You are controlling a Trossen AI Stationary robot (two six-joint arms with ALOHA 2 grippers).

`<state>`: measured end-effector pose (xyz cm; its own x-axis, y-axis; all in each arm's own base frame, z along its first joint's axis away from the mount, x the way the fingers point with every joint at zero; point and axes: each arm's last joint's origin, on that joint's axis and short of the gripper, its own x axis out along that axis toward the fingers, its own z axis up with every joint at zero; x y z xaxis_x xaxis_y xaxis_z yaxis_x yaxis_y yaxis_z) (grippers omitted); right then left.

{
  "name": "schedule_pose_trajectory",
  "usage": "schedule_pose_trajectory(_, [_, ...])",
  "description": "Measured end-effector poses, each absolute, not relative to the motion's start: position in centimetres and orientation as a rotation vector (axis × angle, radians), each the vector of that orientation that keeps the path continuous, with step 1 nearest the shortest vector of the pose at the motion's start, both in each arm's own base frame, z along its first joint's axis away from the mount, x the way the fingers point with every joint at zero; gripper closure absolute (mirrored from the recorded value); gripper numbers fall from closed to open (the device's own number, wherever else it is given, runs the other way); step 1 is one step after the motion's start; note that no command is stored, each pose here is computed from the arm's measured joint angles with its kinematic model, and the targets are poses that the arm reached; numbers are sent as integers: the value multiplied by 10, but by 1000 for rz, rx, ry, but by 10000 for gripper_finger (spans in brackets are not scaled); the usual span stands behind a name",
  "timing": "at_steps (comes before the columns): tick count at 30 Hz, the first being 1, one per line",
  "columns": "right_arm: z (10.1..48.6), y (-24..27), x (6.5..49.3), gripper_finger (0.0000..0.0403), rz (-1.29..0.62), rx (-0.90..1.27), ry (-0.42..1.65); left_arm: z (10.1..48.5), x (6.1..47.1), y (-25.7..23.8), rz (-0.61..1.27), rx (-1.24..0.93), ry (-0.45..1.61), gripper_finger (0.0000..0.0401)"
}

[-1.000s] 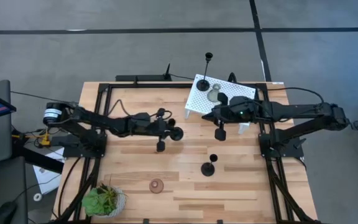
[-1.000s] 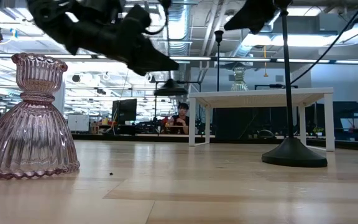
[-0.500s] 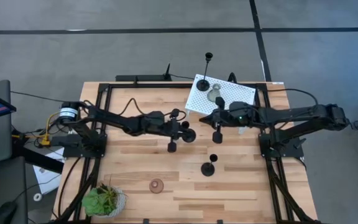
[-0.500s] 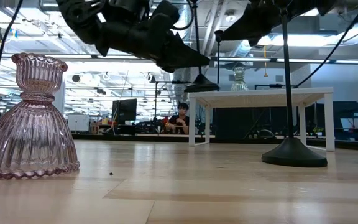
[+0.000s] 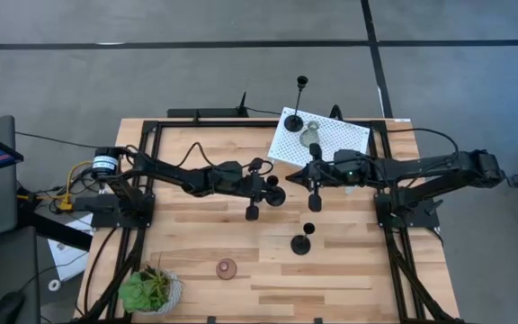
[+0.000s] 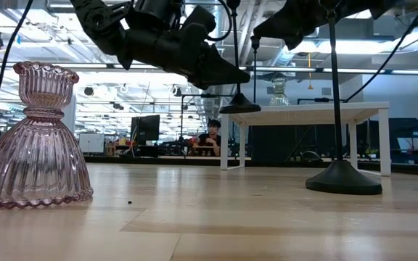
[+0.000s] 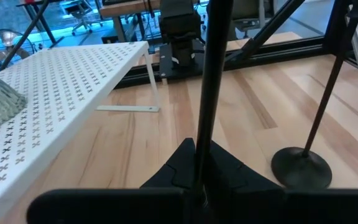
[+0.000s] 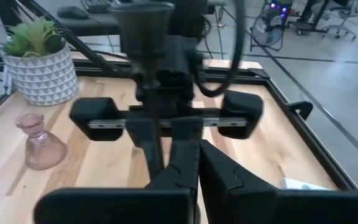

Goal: Pick & Place candle stick holders
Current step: Put the top black candle holder on the shelf

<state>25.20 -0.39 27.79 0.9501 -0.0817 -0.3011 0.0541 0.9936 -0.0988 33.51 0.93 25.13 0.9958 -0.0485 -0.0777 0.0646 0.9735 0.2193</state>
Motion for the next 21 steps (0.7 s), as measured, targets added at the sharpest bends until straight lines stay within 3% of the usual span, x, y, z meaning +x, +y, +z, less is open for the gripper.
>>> schedule_pose_trajectory(9, [255, 7, 280, 341, -28, -119, 308, 251, 335, 9, -60, 218, 77, 388])
schedule_pose_trajectory(21, [259, 8, 282, 272, -28, -111, 289, 249, 335, 9, -62, 214, 98, 387])
